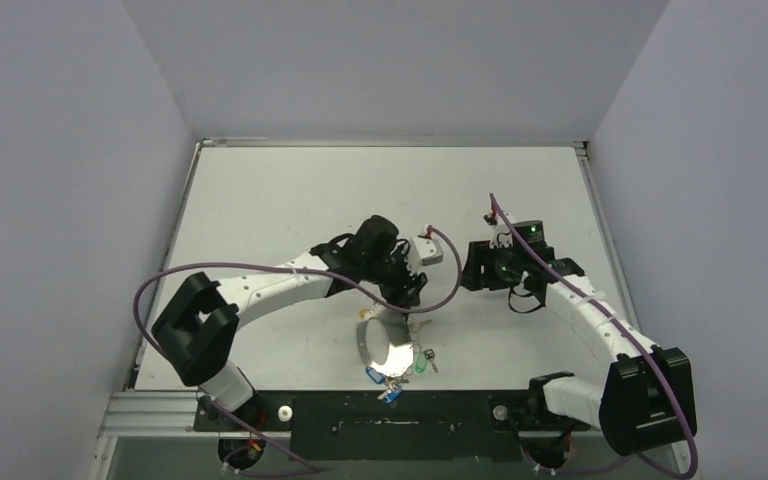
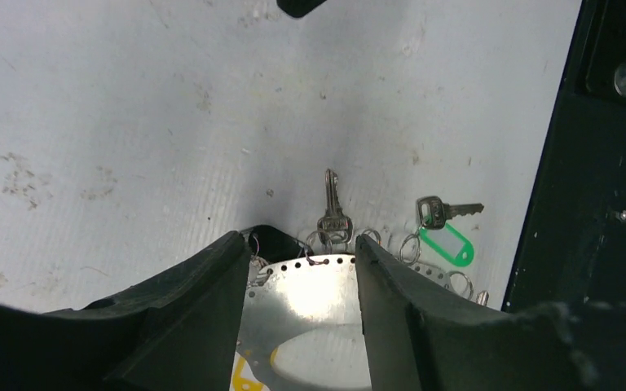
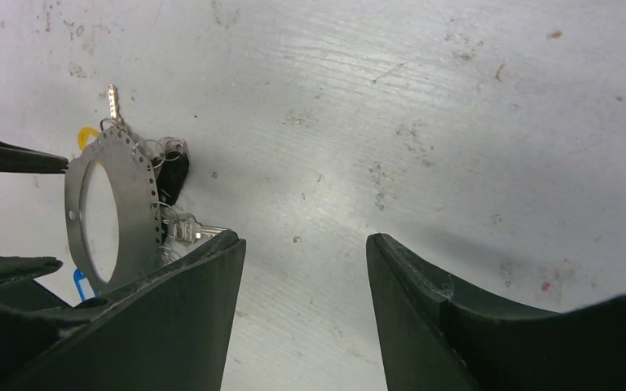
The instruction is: Put the keys on the keyring
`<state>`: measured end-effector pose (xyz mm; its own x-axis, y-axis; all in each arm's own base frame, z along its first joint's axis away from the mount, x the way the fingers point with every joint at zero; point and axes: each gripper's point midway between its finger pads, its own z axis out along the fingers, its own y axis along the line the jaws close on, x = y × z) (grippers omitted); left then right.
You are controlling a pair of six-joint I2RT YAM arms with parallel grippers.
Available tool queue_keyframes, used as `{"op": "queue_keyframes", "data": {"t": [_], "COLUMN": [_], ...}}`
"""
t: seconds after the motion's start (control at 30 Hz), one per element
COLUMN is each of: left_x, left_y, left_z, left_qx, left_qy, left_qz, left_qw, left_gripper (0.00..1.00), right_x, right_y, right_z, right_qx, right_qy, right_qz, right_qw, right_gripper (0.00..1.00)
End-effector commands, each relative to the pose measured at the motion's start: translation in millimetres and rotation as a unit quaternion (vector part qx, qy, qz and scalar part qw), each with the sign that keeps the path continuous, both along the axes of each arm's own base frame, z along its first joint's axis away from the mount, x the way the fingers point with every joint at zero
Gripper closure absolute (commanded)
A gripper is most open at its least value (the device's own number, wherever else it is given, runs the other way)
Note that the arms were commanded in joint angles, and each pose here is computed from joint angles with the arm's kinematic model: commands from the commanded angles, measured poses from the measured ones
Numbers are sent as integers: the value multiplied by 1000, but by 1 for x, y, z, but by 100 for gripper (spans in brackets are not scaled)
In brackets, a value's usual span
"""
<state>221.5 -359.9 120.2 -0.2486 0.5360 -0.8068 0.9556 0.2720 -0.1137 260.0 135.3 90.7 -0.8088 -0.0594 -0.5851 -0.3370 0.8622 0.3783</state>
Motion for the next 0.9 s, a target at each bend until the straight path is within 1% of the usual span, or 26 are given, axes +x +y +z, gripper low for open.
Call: {"op": "queue_keyframes", "data": {"t": [0.0, 0.17, 0.3, 0.5, 0.87], "left_x": [-31, -25, -21, -24, -13], "left_y": [34, 29, 20, 10, 2], "left_z": [-38, -55, -62, -77, -89], "left_qx": [151, 219, 252, 277, 282], "left_qy": [123, 163, 159, 148, 114], "left_qz": [-29, -13, -11, -19, -9], "left_qw": [980, 962, 955, 949, 952], "left_gripper": [52, 56, 58, 60, 62], "right_x": [12, 12, 10, 10, 9], "right_y": [-11, -19, -24, -29, -28], "right_z": [9, 4, -1, -4, -5], "right_qx": [4, -1, -7, -16, -15], "right_qy": [-23, -18, -13, -10, -8], "right_qz": [-57, -81, -93, -103, -100], "right_qw": [998, 997, 996, 995, 995], "right_gripper": [42, 40, 39, 38, 38]}}
